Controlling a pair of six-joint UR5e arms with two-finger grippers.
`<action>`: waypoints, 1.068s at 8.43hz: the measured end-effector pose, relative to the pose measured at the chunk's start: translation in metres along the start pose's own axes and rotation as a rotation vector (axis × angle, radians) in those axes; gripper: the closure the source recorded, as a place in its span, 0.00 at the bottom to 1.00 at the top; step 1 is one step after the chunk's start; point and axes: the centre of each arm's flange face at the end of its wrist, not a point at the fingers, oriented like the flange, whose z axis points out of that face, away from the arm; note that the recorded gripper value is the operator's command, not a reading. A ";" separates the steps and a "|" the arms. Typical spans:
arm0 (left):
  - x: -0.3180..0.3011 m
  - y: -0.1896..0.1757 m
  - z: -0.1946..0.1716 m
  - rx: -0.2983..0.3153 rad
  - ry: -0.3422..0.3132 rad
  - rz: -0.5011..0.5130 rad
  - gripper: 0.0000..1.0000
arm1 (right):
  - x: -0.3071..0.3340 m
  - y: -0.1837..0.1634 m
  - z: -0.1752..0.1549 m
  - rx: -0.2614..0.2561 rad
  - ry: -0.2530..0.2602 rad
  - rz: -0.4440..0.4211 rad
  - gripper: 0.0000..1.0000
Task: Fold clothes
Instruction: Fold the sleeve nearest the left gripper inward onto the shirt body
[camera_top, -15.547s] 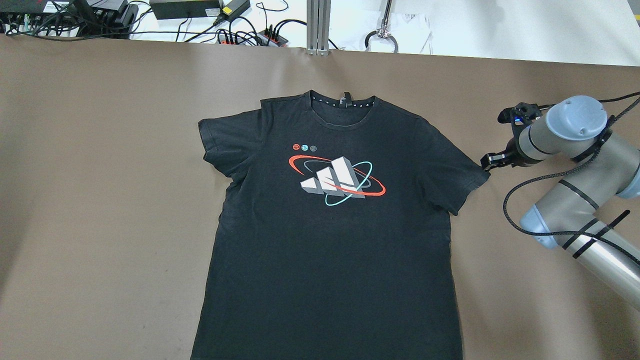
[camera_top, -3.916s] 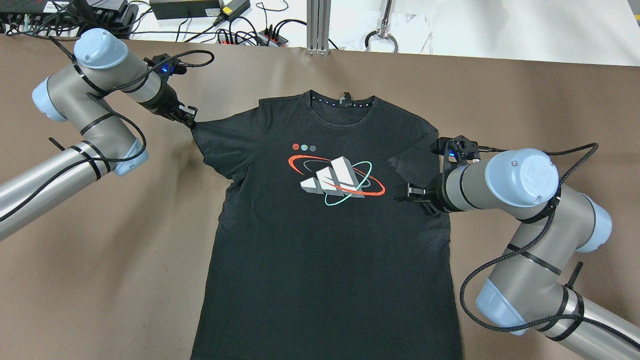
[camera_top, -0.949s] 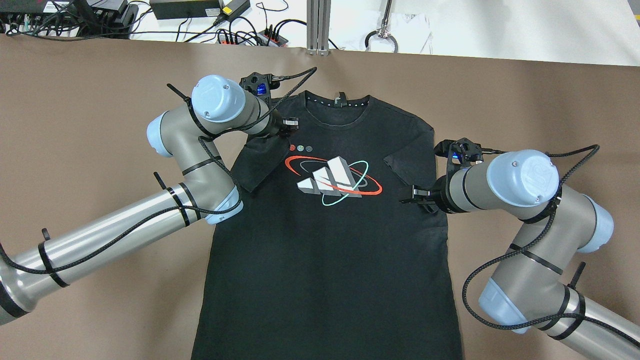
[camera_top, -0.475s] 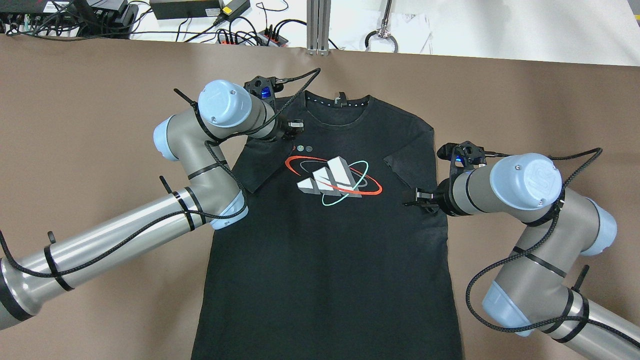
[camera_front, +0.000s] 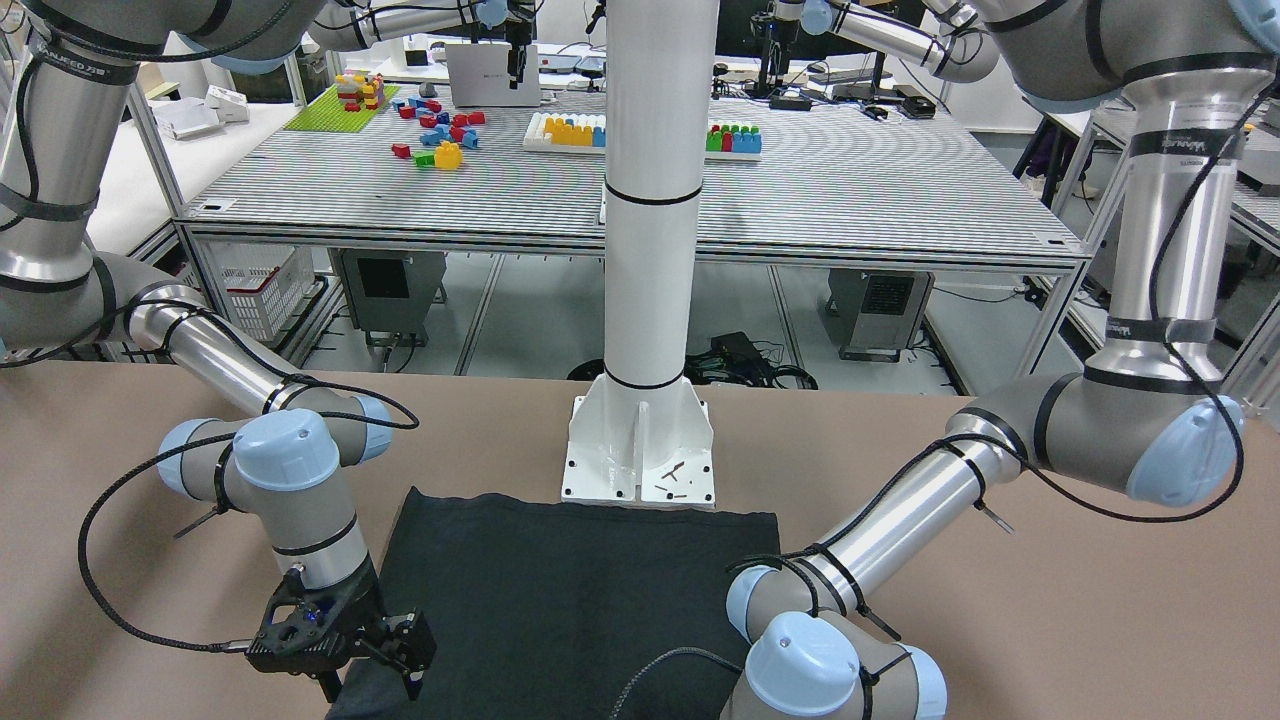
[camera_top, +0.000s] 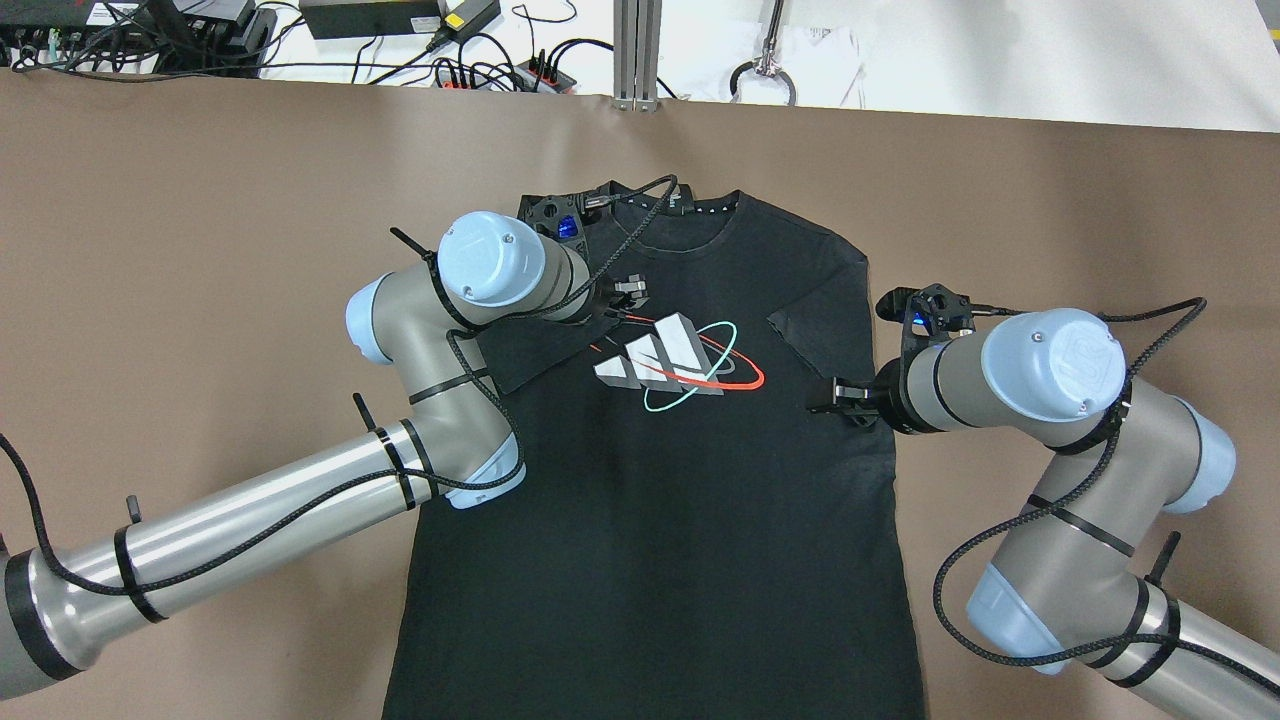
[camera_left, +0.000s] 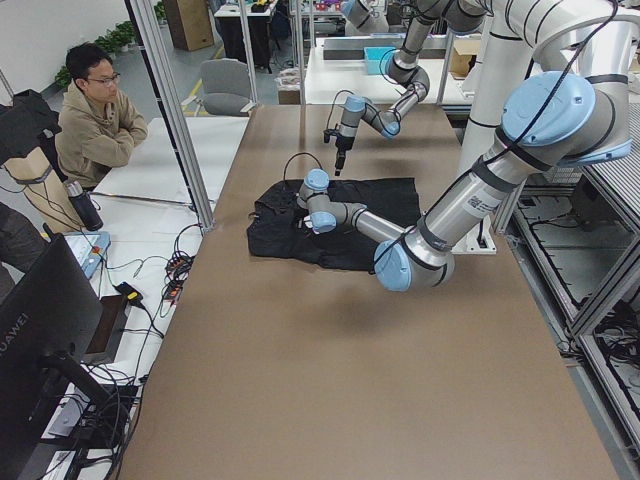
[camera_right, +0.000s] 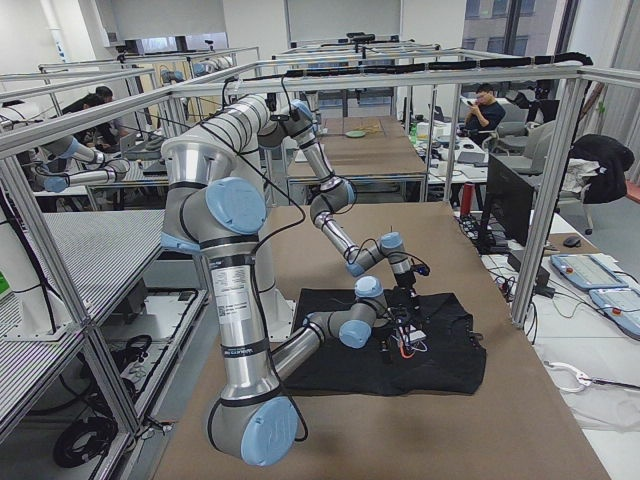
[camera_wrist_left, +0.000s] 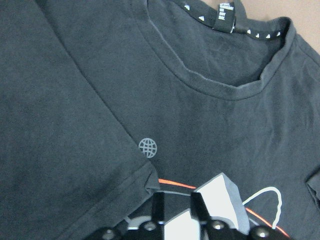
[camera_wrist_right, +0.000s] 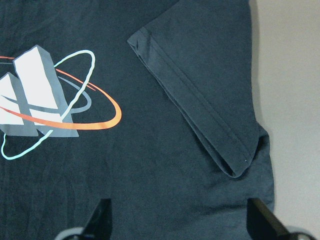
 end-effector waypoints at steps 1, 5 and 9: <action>0.003 0.003 0.000 0.006 0.002 -0.021 0.00 | -0.001 0.000 -0.001 0.000 -0.003 0.002 0.05; -0.003 -0.012 -0.011 0.030 0.007 -0.054 0.00 | -0.005 0.000 -0.003 0.000 -0.006 0.009 0.05; -0.055 -0.007 -0.005 0.024 -0.031 -0.051 0.00 | -0.006 0.000 -0.003 0.002 -0.004 0.015 0.05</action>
